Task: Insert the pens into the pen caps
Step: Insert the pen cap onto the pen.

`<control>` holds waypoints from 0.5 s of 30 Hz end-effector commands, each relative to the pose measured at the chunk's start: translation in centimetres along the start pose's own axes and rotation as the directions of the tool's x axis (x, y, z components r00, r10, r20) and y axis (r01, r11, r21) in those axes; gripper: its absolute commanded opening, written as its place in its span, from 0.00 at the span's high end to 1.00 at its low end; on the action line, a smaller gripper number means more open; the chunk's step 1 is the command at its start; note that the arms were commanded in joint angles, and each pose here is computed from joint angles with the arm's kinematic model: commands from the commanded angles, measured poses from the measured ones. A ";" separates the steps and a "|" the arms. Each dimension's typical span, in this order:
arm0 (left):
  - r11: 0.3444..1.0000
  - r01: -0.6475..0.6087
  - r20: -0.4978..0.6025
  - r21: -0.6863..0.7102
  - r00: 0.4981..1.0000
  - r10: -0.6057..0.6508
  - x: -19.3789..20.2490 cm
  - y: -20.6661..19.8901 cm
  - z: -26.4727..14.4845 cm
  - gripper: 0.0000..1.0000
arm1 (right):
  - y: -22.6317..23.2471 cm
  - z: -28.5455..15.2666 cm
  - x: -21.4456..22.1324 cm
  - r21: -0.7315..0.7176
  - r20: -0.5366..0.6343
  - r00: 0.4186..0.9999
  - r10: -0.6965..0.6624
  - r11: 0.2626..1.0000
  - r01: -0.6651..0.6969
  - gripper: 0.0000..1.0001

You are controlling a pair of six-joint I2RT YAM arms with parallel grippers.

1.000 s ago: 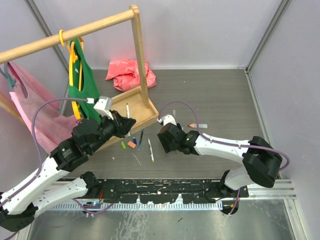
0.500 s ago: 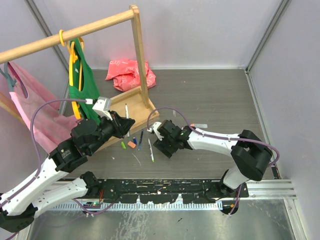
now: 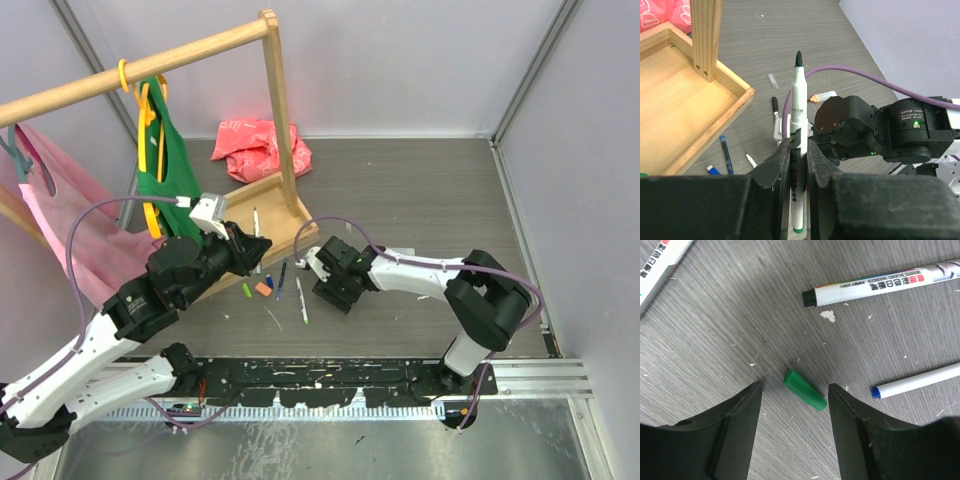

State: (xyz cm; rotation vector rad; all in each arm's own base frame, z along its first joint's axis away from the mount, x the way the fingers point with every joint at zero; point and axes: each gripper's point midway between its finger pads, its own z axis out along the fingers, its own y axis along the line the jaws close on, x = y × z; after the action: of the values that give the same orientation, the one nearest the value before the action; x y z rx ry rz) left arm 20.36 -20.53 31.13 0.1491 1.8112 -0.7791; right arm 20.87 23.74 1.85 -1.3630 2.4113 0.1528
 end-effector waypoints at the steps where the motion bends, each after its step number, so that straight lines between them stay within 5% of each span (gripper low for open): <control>1: 1.000 -0.005 0.063 0.023 0.998 0.004 -2.4 -0.9 -0.5 1.00 | -0.2 -0.3 -1.5 -0.027 0.028 0.999 -0.019 0.999 0.020 0.41; 15: 0.999 -0.007 0.066 0.033 0.998 0.005 -2.7 -1.2 -0.2 1.00 | -0.2 0.4 -0.8 -0.053 -0.025 1.000 -0.001 0.999 -0.001 0.66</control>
State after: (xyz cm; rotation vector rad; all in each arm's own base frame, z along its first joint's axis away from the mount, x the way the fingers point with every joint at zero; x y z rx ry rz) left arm 20.44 -20.58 31.17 0.1553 1.8113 -0.7737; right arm 20.97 24.30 1.60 -1.4065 2.4346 0.2121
